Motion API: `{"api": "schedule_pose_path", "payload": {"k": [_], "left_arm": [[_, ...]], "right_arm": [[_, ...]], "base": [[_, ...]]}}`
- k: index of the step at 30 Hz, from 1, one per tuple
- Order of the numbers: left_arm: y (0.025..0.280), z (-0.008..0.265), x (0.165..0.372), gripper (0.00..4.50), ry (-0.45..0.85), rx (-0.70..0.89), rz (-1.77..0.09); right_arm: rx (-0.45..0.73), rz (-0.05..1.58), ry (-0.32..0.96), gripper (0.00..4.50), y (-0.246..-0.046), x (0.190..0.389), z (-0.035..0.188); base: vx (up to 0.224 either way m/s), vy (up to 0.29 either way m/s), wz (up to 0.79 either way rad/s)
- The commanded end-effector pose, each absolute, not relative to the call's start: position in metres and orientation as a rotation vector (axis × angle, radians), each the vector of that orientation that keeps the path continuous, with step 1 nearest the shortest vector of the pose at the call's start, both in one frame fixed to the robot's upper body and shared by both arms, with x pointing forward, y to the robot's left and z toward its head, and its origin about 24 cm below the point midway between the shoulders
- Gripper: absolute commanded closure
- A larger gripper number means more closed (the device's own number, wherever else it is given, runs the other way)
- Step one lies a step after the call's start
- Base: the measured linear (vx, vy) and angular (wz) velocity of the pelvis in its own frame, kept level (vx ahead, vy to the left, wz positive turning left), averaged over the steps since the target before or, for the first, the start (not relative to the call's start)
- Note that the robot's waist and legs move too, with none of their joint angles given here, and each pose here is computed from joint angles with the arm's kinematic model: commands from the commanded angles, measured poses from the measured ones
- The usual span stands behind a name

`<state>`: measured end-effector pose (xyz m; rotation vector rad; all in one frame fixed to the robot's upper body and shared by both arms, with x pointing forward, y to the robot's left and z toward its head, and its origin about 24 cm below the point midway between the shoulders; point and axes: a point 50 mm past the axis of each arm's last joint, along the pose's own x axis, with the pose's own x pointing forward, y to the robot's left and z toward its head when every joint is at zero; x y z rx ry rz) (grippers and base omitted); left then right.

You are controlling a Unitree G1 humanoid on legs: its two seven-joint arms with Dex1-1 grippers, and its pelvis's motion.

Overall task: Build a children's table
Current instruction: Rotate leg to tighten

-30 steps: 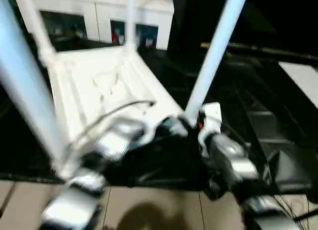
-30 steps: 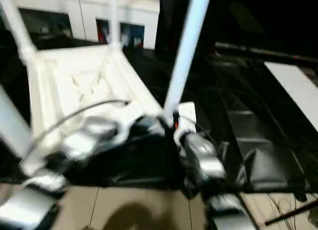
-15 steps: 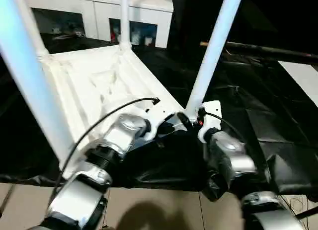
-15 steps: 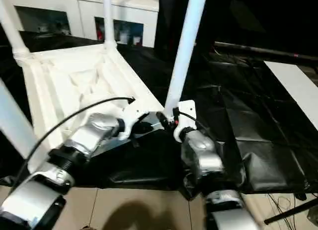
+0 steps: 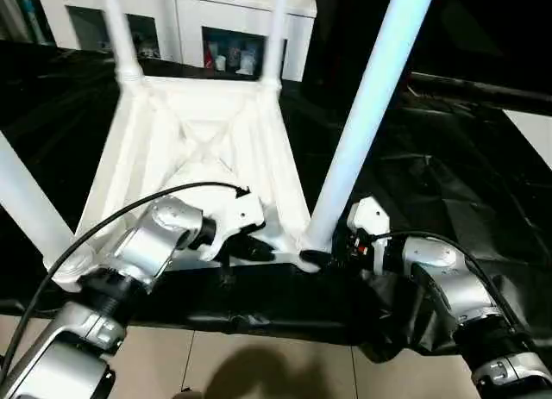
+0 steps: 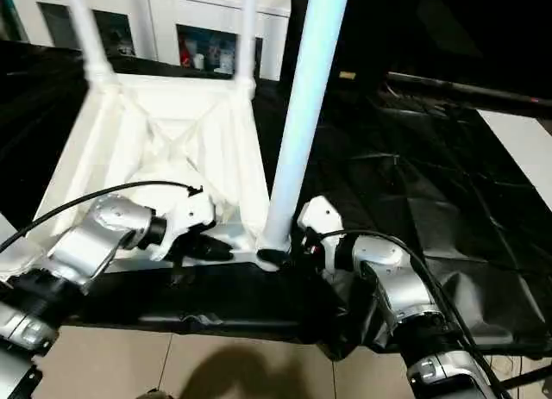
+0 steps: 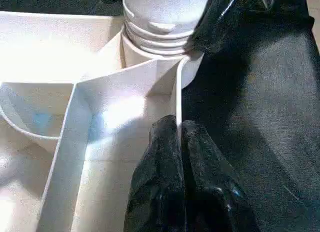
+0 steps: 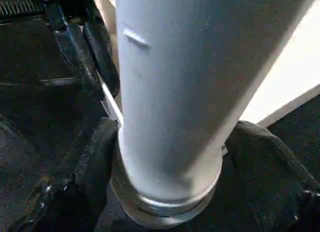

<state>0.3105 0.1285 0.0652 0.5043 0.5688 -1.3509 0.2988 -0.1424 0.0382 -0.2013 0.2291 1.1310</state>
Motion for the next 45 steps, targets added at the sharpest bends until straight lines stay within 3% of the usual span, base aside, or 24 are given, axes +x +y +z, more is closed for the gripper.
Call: {"api": "schedule_pose_path", "payload": {"k": [1,2,3,4,7,13,20,25,35,45], "left_arm": [[0.133,0.035,0.299,4.50,0.719,0.516,-1.342],[0.133,0.036,0.302,4.50,0.713,0.494,-1.309],[0.133,0.036,0.302,4.06,0.713,0.494,-1.309],[0.132,0.038,0.304,3.95,0.701,0.489,-1.294],[0.132,0.040,0.305,3.92,0.678,0.510,-1.290],[0.133,0.041,0.309,3.92,0.661,0.498,-1.270],[0.134,0.041,0.306,4.45,0.678,0.470,-1.292],[0.134,0.040,0.305,4.49,0.684,0.466,-1.305],[0.133,0.040,0.304,4.50,0.687,0.461,-1.312],[0.131,0.037,0.302,4.50,0.685,0.438,-1.305]], "right_arm": [[-0.226,1.110,0.238,0.88,-0.151,0.298,0.040],[-0.231,1.118,0.240,0.88,-0.149,0.298,0.039],[-0.231,1.118,0.240,0.83,-0.149,0.298,0.039],[-0.231,1.131,0.240,0.83,-0.147,0.297,0.039],[-0.232,1.137,0.241,0.83,-0.147,0.296,0.039],[-0.228,1.144,0.234,0.83,-0.145,0.297,0.040],[-0.225,1.138,0.233,0.83,-0.142,0.299,0.039],[-0.194,1.124,0.239,0.83,-0.141,0.303,0.038],[-0.143,1.136,0.242,1.76,-0.141,0.304,0.038],[-0.128,1.102,0.244,1.85,-0.143,0.302,0.033]], "base": [[0.000,0.000,0.00],[0.000,0.000,0.00],[0.000,0.000,0.00],[0.000,0.000,0.00],[0.000,0.000,0.00],[0.000,0.000,0.00],[0.000,0.000,0.00],[0.000,0.000,0.00],[0.000,0.000,0.00],[0.000,0.000,0.00]]}}
